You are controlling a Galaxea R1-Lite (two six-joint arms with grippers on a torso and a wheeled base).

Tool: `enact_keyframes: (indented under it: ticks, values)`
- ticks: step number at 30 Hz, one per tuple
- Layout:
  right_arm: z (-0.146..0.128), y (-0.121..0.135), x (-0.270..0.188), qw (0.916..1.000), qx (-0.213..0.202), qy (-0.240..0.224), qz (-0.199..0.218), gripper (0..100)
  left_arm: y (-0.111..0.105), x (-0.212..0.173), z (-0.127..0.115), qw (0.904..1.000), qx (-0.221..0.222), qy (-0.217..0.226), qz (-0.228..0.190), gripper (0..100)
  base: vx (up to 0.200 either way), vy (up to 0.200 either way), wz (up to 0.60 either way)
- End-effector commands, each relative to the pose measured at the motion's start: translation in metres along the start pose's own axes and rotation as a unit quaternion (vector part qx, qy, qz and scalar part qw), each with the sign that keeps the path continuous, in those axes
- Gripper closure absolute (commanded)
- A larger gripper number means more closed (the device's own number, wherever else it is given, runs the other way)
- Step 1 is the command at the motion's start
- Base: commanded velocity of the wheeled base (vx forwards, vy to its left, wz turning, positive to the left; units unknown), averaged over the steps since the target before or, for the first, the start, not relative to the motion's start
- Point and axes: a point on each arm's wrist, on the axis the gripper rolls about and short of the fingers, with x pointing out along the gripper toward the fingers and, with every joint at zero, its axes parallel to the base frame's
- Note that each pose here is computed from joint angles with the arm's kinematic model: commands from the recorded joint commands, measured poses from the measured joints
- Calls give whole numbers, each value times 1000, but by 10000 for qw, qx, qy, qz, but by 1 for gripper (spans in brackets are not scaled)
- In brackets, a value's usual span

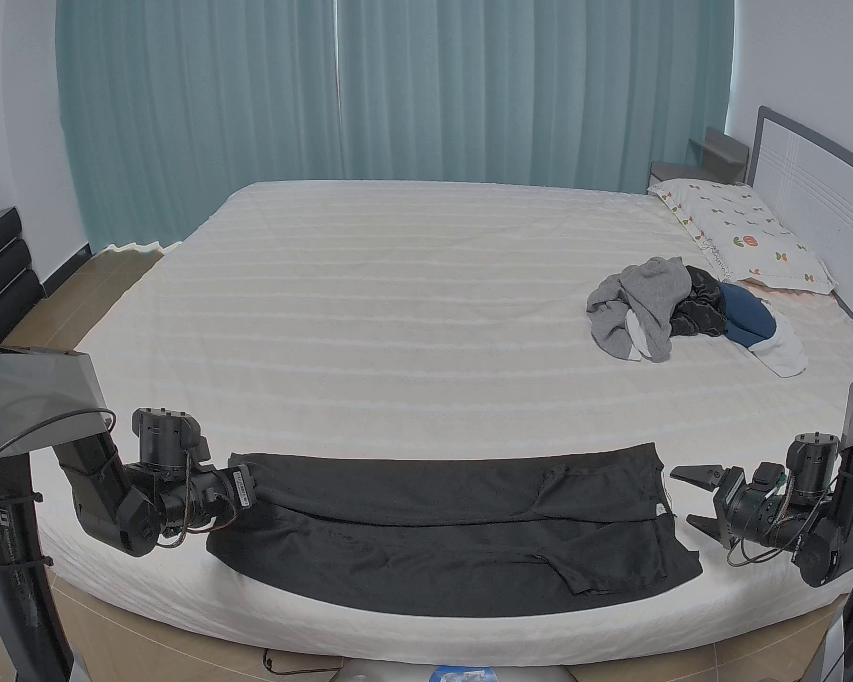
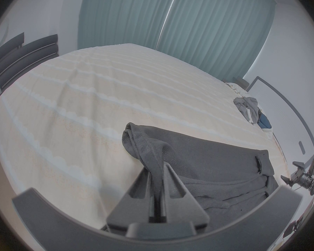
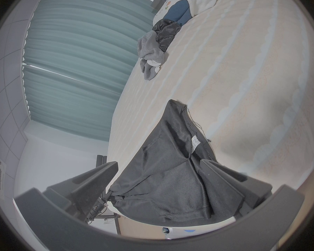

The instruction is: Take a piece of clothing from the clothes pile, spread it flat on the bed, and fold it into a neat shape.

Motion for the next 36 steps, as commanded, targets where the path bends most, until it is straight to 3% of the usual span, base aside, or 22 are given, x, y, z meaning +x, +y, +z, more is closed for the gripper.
enact_keyframes:
  ticks: [1,15,21,30,36]
  values:
    - [1,1,0,10000,-35,-39,54,0,-4,-2,0,10000,16,-17,-58,100,0,0,0]
    - [1,1,0,10000,-35,-39,54,0,-3,-1,-3,10000,10,41,-36,100,0,0,0]
    - [1,1,0,10000,-35,-39,54,0,-3,-1,-2,10000,12,19,-44,100,-200,0,0]
    - [1,1,0,10000,-35,-39,54,0,-4,-1,0,10000,-7,-24,-60,100,0,0,0]
    - [1,1,0,10000,-31,-43,60,0,-14,-3,3,9997,-175,-90,-160,100,0,0,0]
